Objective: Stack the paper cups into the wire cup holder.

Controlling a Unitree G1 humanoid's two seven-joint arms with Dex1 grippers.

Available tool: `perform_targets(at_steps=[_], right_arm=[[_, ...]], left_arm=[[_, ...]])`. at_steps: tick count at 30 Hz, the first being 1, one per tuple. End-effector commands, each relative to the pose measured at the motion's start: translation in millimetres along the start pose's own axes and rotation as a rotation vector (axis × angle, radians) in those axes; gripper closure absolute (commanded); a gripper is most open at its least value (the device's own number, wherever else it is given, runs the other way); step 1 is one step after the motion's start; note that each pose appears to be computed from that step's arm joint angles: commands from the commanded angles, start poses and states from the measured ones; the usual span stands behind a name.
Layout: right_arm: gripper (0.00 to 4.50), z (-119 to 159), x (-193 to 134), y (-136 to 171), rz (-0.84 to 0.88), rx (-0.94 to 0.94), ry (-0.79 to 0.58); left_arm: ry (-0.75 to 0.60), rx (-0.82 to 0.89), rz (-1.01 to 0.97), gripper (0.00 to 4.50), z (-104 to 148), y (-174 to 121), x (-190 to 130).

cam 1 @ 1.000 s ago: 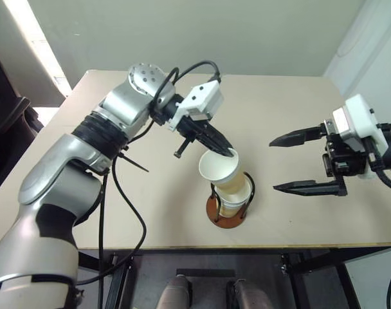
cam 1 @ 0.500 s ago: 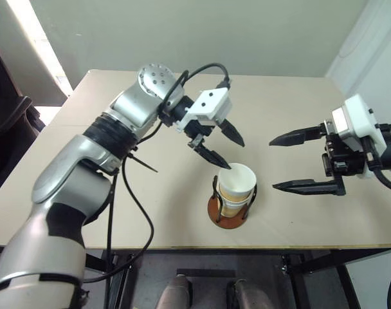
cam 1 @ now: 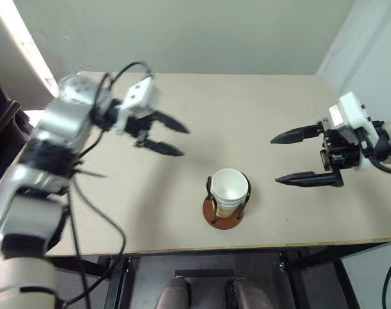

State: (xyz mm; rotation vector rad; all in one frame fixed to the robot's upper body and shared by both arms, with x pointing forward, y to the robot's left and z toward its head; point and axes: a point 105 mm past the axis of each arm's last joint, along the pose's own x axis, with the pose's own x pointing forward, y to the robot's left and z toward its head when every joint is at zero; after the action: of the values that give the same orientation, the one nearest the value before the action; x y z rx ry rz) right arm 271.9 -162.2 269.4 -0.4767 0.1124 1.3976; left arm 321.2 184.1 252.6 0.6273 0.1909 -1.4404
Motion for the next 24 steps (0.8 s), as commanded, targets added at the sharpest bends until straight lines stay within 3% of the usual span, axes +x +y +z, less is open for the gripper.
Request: perform_targets(at_steps=[1,8,17,24], right_arm=[[0.05,-8,-26,-13,-0.031,0.041,-0.026],[0.05,-49,-68,-27,-0.178,0.179,0.041],[0.05,-45,-81,-34,-0.229,0.181,0.021],[0.05,-46,-74,-37,-0.194,0.176,0.039]], left_arm=[[0.006,-0.045,0.1,1.51,0,-14,-30],[0.023,-0.203,0.315,1.51,-18,-46,-73],[0.076,-0.283,0.467,1.51,-34,-69,-100],[0.073,-0.29,0.48,1.51,-37,-73,-98]])
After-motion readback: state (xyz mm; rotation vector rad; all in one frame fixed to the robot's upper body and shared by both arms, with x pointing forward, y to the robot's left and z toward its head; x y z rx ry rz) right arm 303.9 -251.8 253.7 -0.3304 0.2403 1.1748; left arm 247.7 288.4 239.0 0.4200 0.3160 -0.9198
